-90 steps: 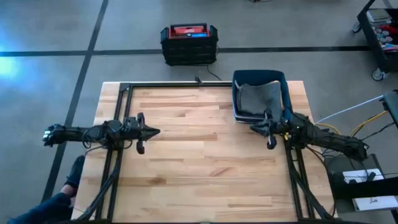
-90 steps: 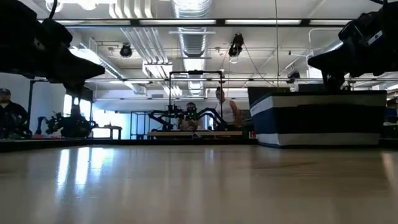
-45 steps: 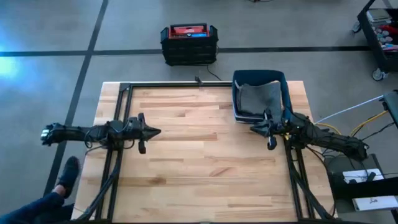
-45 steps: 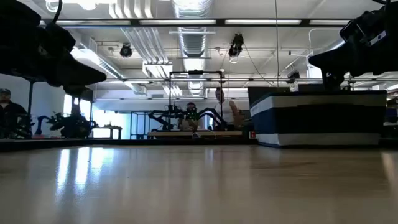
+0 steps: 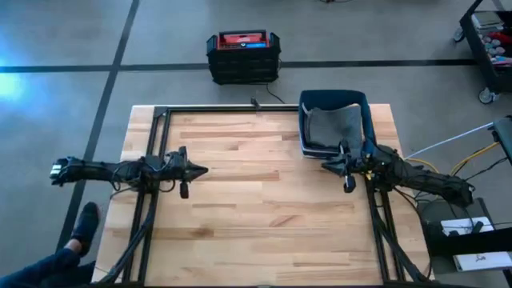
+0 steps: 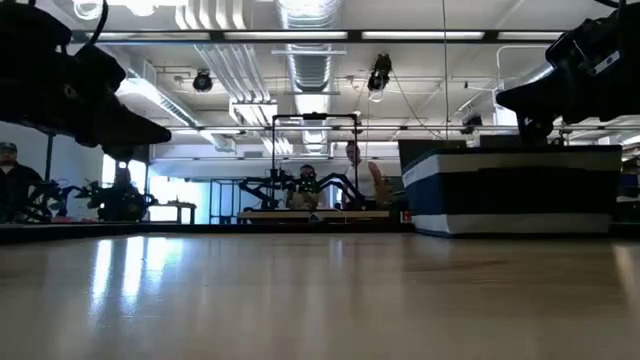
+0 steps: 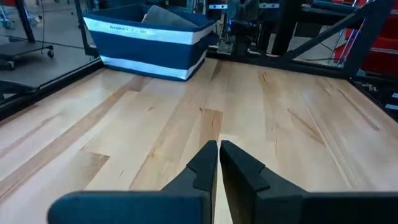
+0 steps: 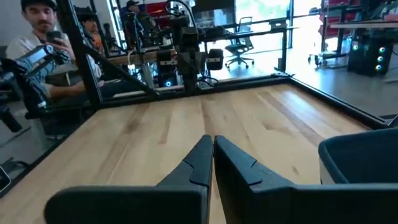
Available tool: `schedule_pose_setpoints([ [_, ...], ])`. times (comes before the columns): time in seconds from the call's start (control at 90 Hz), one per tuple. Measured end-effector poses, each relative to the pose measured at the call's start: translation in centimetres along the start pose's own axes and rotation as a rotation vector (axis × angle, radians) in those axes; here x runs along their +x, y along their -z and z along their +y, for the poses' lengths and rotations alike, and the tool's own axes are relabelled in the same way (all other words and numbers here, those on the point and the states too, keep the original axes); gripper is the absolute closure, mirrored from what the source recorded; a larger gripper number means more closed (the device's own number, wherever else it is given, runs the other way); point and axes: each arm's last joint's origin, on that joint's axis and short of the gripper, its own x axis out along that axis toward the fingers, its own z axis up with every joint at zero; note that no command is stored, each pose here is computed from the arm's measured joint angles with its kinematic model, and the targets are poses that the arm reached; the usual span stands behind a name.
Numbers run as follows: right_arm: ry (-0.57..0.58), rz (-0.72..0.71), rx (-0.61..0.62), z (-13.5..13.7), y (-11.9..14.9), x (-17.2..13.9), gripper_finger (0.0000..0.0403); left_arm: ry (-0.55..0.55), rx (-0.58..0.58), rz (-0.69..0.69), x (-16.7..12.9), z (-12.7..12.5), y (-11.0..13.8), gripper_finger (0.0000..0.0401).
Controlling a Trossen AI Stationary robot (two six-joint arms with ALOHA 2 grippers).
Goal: Fold towel
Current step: Return to Home Position
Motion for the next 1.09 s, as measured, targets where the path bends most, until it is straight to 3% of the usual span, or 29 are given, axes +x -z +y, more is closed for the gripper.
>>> schedule_pose_setpoints([
  [1.089,0.001,0.0,0.0,0.0,0.0,0.0,0.0403,-0.012,0.014,0.077,0.47,0.02,0.66,0.0395],
])
